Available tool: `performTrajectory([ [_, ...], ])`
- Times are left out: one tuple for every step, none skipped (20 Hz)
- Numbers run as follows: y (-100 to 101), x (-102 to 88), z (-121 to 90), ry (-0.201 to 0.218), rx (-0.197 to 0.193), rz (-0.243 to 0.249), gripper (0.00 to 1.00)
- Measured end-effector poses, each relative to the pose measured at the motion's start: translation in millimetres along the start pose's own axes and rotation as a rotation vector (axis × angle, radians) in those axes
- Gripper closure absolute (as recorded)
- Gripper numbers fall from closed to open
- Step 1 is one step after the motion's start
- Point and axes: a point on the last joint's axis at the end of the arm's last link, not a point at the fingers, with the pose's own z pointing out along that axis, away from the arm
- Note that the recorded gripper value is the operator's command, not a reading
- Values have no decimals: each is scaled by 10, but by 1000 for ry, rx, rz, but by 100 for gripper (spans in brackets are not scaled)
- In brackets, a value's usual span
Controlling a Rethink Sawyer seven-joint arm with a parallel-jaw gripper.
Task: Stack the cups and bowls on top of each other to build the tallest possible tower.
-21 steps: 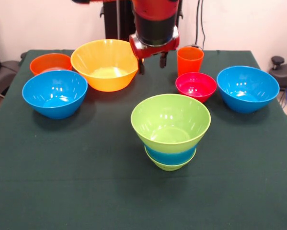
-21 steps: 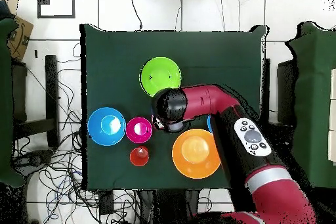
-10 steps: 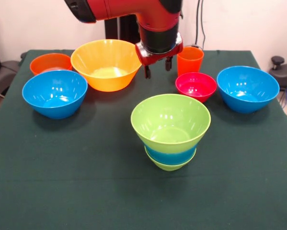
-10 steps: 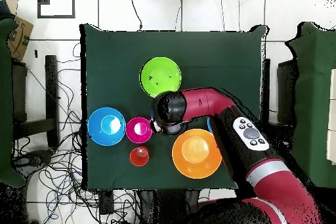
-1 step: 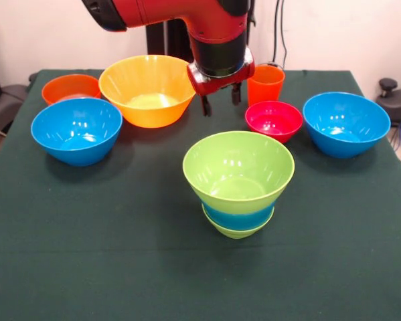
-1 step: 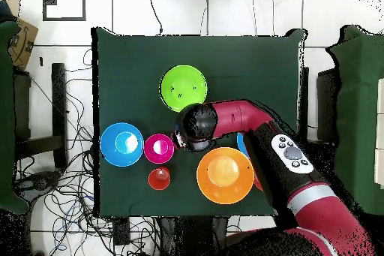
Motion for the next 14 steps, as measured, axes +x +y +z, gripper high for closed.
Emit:
performTrajectory([
  [0,-28,-6,-19,1,-1,0],
  [0,-51,-11,-34,1,-2,0],
  [-1,-74,-17,-50,2,-3,0],
  [-3,-101,-25,-69,2,-4,0],
  [-4,-115,-29,-80,3,-4,0],
  [-9,-147,-40,-109,2,-4,0],
  [-12,-152,-41,-117,2,-4,0],
  [-16,-158,-38,-139,-1,-3,0],
  [-18,-157,-37,-145,-2,-3,0],
  [-19,-156,-35,-151,-3,-2,0],
  [-20,-149,-32,-157,-4,-2,0],
  [-22,-142,-28,-163,-6,-1,0],
  [-22,-136,-25,-166,-7,0,0],
  [-19,-126,-21,-165,-9,-1,0],
])
